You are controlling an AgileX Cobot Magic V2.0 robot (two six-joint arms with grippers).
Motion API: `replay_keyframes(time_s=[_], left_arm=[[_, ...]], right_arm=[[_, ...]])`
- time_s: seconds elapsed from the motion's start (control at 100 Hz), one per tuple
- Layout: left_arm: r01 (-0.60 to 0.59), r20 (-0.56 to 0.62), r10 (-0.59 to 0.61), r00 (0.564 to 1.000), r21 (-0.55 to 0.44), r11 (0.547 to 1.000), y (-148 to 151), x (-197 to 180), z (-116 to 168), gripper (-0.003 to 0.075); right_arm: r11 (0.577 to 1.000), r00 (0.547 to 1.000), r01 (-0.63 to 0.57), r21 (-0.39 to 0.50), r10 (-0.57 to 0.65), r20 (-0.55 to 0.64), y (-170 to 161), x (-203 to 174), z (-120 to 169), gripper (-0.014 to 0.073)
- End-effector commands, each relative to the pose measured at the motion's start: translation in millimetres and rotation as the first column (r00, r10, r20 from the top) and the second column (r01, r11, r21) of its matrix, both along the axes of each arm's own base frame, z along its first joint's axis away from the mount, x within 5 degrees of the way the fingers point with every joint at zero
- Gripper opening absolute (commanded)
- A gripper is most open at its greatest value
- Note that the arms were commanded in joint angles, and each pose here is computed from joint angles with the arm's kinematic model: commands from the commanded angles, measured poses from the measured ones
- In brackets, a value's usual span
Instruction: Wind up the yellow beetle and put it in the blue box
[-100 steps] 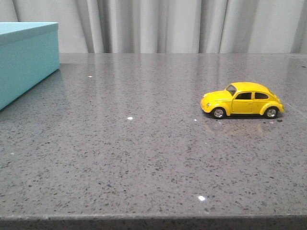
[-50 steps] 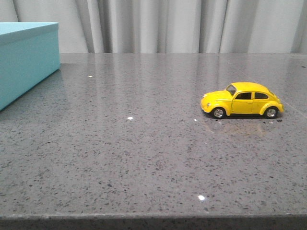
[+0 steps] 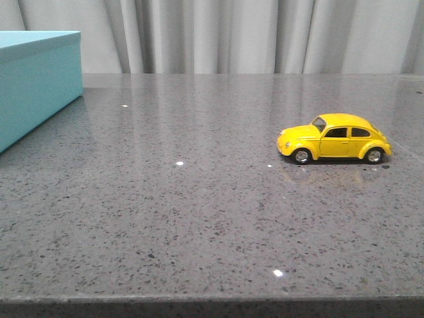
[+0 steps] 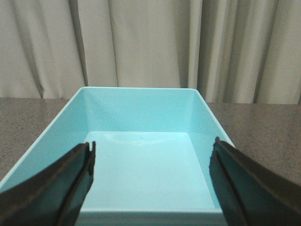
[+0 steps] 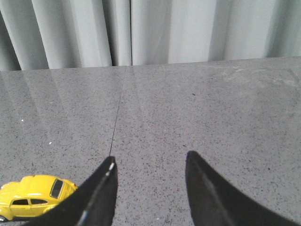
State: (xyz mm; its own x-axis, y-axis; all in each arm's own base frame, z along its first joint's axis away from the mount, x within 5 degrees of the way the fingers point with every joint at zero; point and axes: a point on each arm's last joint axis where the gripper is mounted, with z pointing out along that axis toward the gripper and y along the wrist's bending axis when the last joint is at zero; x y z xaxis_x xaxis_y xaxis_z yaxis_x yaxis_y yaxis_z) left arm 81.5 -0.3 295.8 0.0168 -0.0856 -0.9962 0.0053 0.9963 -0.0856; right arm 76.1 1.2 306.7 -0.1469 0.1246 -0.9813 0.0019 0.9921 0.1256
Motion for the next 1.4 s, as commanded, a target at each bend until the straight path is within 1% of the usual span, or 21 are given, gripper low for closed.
replay_keyframes(time_s=[0.0, 0.09, 0.18, 0.28, 0.37, 0.49, 0.56, 0.71, 0.86, 0.91, 1.03, 1.19, 1.39], left_arm=[[0.005, 0.13, -0.005, 0.992, -0.001, 1.0, 0, 0, 22, 0.0499], [0.005, 0.13, -0.005, 0.992, -0.001, 1.0, 0, 0, 22, 0.0491], [0.007, 0.137, -0.004, 0.991, -0.022, 1.0, 0, 0, 23, 0.0491], [0.008, 0.144, -0.004, 0.99, -0.027, 1.0, 0, 0, 23, 0.0491], [0.008, 0.142, -0.004, 0.99, -0.027, 1.0, 0, 1, 23, 0.0491], [0.008, 0.143, -0.004, 0.99, -0.027, 1.0, 0, 1, 23, 0.0491], [0.007, 0.147, -0.003, 0.989, -0.027, 1.0, 0, 1, 24, 0.0491], [0.007, 0.151, -0.003, 0.989, -0.027, 1.0, 0, 1, 24, 0.0491], [0.007, 0.158, -0.003, 0.987, -0.027, 1.0, 0, 1, 25, 0.0491], [0.007, 0.164, -0.002, 0.986, -0.027, 1.0, 0, 1, 25, 0.0491], [0.006, 0.186, -0.001, 0.982, -0.027, 1.0, 0, 0, 27, 0.0491], [0.006, 0.201, 0.0, 0.98, -0.027, 1.0, 0, 0, 29, 0.0491], [0.006, 0.199, 0.0, 0.98, -0.027, 1.0, 0, 0, 28, 0.0491]], right_arm=[[1.0, 0.995, -0.003, -0.005, 0.004, 0.101, 0, 5, 19, 0.0381], [1.0, 0.991, -0.002, -0.007, 0.003, 0.133, 0, 7, 17, 0.0381], [1.0, 0.993, -0.003, -0.007, 0.004, 0.116, 0, 10, 17, 0.0381], [1.0, 1.0, -0.002, -0.008, 0.002, 0.015, 0, 17, 23, 0.0381], [1.0, 0.996, -0.001, -0.01, 0.0, -0.088, 1, 28, 32, 0.0381], [1.0, 0.978, -0.011, -0.006, 0.01, -0.21, 2, 47, 48, 0.0382], [1.0, 0.959, -0.025, 0.005, 0.025, -0.283, 5, 61, 56, 0.0384], [0.998, 0.901, -0.069, 0.015, 0.068, -0.429, 14, 92, 67, 0.04], [0.991, 0.845, -0.132, 0.028, 0.128, -0.52, 30, 119, 75, 0.0518], [0.987, 0.819, -0.153, 0.043, 0.151, -0.554, 37, 127, 76, 0.0538], [0.978, 0.747, -0.191, 0.083, 0.199, -0.634, 57, 149, 71, 0.054], [0.971, 0.696, -0.202, 0.128, 0.234, -0.679, 82, 173, 66, 0.054], [0.967, 0.608, -0.198, 0.16, 0.249, -0.754, 114, 196, 49, 0.054]])
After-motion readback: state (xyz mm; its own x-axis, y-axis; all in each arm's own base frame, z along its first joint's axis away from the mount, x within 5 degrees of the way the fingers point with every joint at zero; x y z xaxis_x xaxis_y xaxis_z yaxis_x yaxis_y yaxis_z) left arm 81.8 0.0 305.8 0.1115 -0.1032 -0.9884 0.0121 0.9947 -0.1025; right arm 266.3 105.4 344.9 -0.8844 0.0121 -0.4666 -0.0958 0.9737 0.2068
